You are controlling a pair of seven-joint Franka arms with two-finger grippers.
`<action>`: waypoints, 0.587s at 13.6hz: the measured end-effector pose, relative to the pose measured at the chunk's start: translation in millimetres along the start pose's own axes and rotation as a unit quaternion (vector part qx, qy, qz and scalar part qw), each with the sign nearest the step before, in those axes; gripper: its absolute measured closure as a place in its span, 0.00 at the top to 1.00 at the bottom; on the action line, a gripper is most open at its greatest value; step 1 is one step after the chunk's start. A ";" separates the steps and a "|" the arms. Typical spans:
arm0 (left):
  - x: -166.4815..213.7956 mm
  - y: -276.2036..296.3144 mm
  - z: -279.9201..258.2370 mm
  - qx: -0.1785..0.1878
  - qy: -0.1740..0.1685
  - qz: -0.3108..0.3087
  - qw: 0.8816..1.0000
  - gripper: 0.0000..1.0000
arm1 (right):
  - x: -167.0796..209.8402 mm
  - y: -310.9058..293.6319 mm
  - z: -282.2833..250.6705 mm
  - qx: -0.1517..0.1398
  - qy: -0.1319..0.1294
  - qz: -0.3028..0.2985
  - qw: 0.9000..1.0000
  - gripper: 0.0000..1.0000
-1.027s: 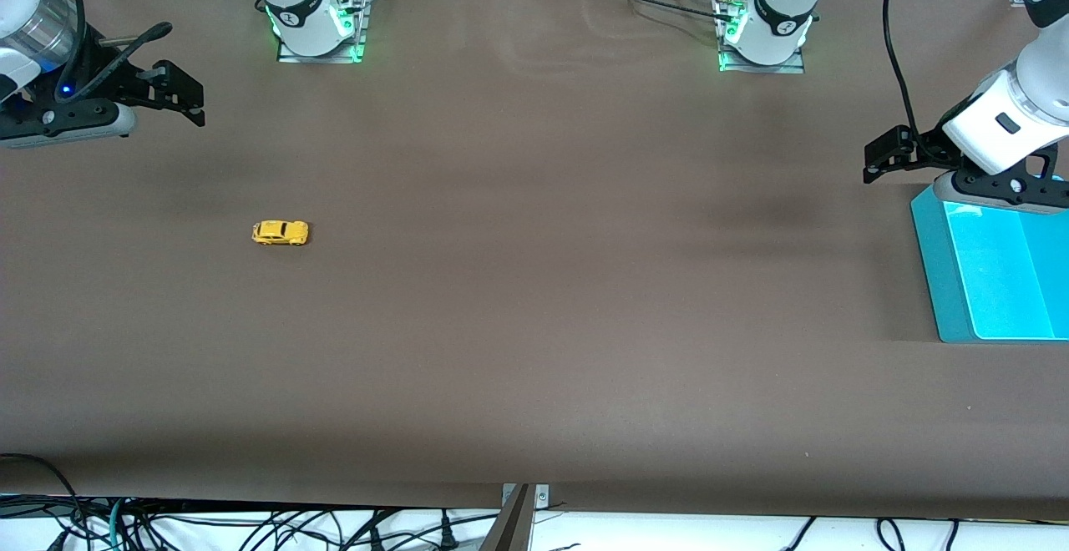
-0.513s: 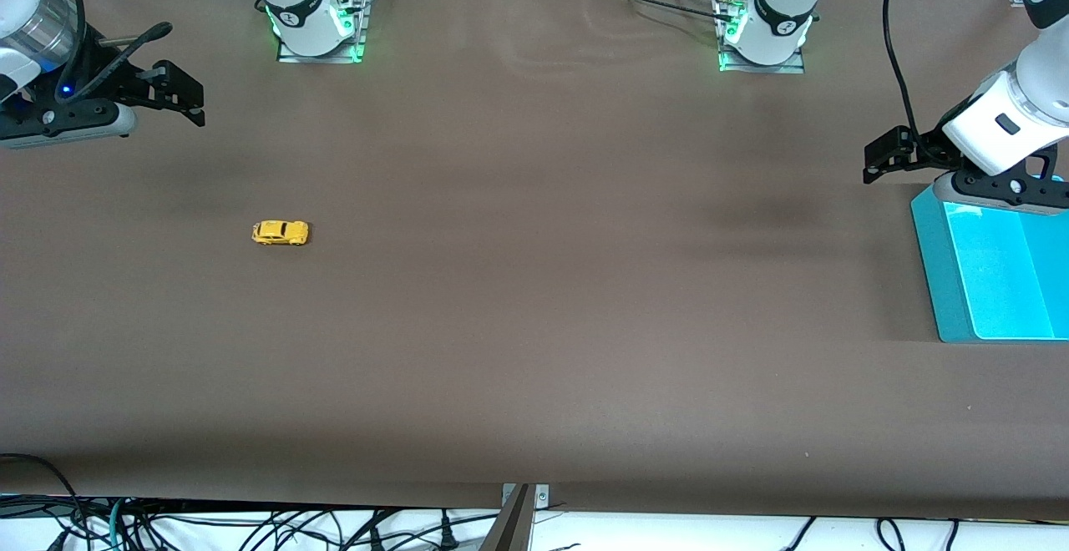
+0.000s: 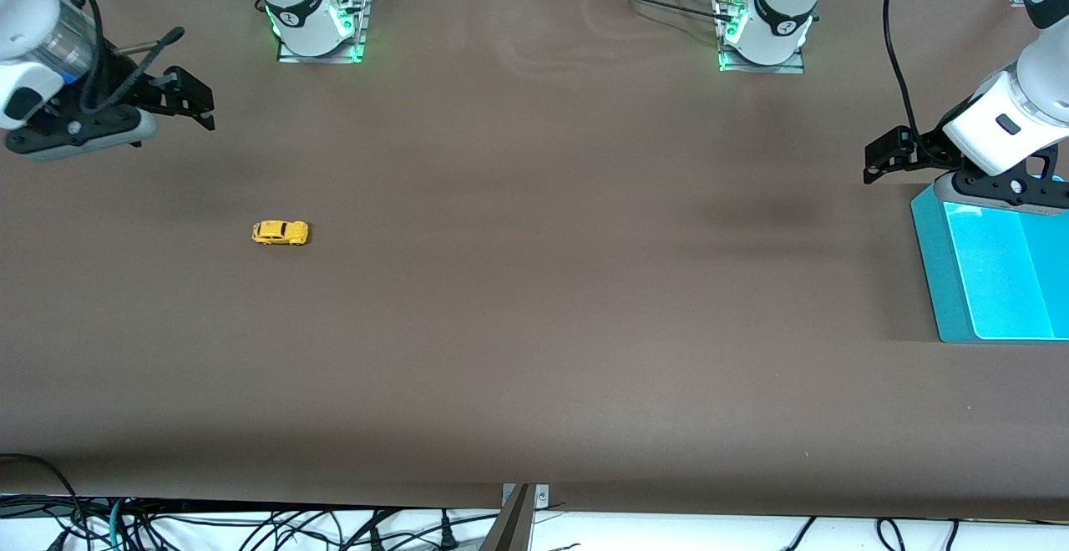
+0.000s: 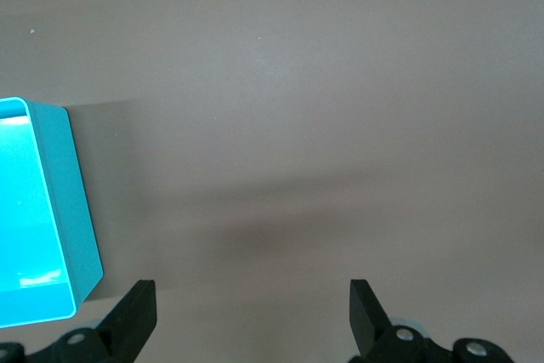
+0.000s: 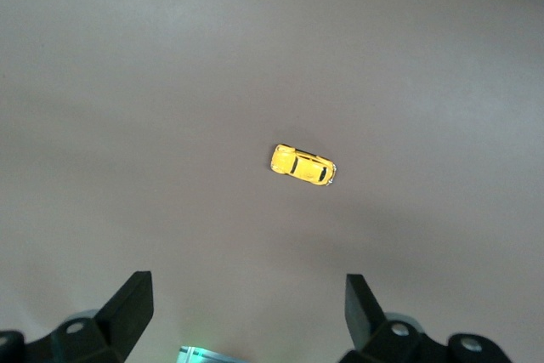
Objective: Wind and store yellow beetle car
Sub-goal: 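Move the right gripper over the yellow beetle car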
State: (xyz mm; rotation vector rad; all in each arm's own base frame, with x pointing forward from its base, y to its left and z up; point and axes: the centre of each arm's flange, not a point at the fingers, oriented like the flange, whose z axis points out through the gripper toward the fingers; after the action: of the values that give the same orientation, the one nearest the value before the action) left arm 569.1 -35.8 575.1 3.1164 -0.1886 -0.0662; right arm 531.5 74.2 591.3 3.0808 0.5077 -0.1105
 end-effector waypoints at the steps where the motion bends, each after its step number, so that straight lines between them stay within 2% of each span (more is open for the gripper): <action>1: 0.0 -0.1 0.0 0.000 0.000 0.000 1.000 1.00 | 1.3 0.1 7.2 0.000 -0.001 -0.020 1.000 1.00; 4: 0.0 -0.2 0.0 0.000 0.000 0.000 1.000 1.00 | 5.7 1.6 33.9 0.001 -0.001 -0.109 0.994 1.00; 5: 0.0 -0.2 0.0 0.000 0.000 0.000 1.000 1.00 | 7.2 4.6 46.8 0.001 0.000 -0.151 0.989 1.00; 8: 0.0 -0.3 0.1 0.000 0.000 0.000 1.000 1.00 | 11.9 17.6 90.1 0.000 0.005 -0.269 0.963 1.00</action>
State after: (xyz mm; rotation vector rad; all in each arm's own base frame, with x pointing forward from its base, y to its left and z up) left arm 569.2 -35.5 575.0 3.1164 -0.1878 -0.0665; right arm 542.4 58.8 500.7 2.8503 1.3258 -0.1003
